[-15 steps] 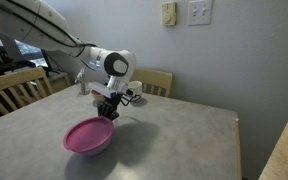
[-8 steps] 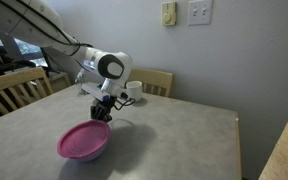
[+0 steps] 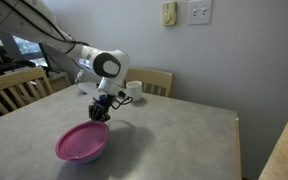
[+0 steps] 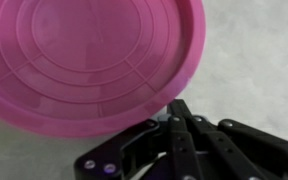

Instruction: Put the pink plate on top of the blue bowl, push the blue bowl forwards

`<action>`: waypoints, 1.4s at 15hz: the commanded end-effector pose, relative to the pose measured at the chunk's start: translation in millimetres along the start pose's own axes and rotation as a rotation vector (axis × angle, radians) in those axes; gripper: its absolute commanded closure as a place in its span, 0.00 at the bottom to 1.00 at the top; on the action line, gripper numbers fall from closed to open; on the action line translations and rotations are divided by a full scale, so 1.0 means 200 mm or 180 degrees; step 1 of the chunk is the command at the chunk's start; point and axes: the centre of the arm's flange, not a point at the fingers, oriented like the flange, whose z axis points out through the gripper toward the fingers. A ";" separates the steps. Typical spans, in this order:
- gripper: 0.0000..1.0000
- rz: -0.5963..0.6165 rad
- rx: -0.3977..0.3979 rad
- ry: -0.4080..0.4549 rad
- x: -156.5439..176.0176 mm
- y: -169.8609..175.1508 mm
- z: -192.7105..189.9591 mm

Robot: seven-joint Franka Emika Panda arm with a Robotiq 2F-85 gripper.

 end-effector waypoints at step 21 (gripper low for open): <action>0.00 -0.0588 -0.0571 0.0813 -0.53 -0.57 -0.68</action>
